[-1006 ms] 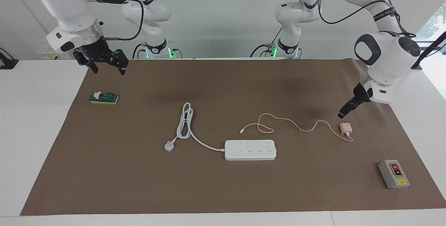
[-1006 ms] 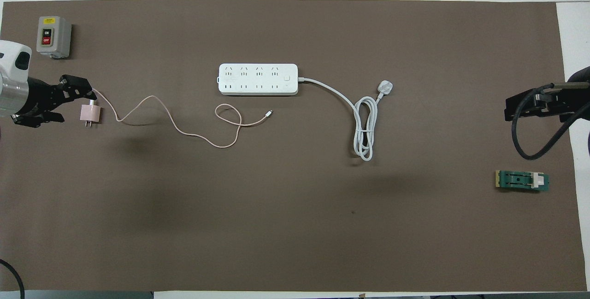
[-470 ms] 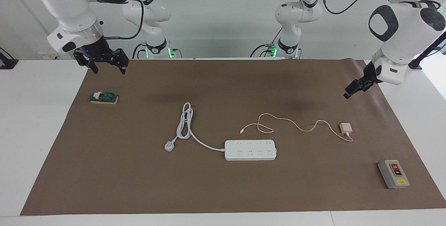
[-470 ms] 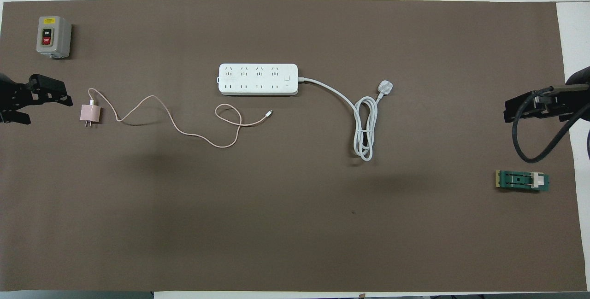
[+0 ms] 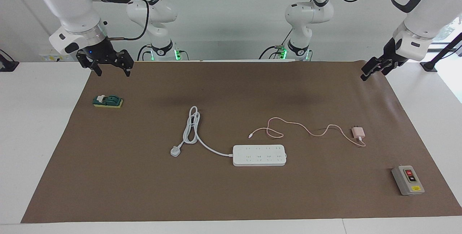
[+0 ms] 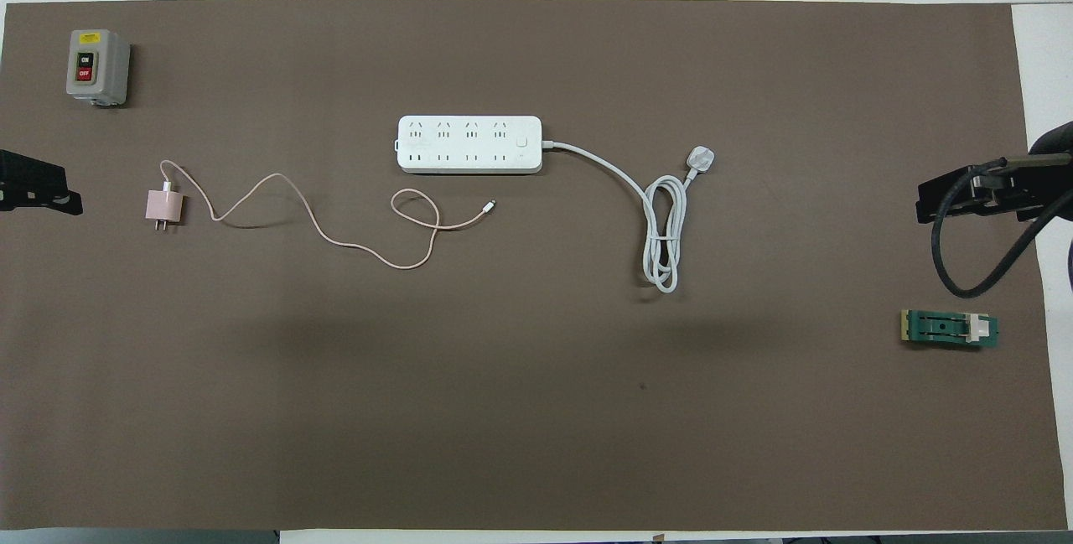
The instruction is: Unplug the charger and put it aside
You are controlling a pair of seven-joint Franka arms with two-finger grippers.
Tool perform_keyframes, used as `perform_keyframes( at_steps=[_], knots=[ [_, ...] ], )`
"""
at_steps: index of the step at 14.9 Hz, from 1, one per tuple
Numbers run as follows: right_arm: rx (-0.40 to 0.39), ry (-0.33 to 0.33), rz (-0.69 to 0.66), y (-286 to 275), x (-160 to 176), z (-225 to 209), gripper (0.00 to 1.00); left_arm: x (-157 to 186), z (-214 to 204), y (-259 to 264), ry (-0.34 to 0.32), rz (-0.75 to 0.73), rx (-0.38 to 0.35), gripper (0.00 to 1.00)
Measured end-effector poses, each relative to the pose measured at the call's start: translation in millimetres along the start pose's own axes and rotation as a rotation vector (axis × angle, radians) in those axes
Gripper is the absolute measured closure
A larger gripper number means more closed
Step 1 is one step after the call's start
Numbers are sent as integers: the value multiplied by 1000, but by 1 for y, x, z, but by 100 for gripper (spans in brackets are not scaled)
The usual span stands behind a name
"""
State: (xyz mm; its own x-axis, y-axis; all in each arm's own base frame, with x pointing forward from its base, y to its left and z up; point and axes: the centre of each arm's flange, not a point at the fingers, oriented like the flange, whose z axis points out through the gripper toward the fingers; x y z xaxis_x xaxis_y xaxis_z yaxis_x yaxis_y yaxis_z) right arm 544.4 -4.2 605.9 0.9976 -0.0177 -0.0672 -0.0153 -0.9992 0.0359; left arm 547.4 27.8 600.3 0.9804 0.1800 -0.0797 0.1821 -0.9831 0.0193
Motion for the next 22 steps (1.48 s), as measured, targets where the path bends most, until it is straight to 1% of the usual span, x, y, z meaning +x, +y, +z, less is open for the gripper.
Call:
perform_keyframes(
  at_steps=[2, 6, 13, 17, 22],
  knots=[
    [0, 0, 0, 0, 0, 0, 0, 0, -2, 5, -5, 22, -2, 0],
    [0, 0, 0, 0, 0, 0, 0, 1, -7, 8, 15, 40, -7, 0],
    [0, 0, 0, 0, 0, 0, 0, 0, -6, 21, 22, 111, -6, 0],
    [0, 0, 0, 0, 0, 0, 0, 1, -6, 27, 38, 122, -7, 0],
    [0, 0, 0, 0, 0, 0, 0, 2, -5, 28, 41, 124, -7, 0]
  ],
)
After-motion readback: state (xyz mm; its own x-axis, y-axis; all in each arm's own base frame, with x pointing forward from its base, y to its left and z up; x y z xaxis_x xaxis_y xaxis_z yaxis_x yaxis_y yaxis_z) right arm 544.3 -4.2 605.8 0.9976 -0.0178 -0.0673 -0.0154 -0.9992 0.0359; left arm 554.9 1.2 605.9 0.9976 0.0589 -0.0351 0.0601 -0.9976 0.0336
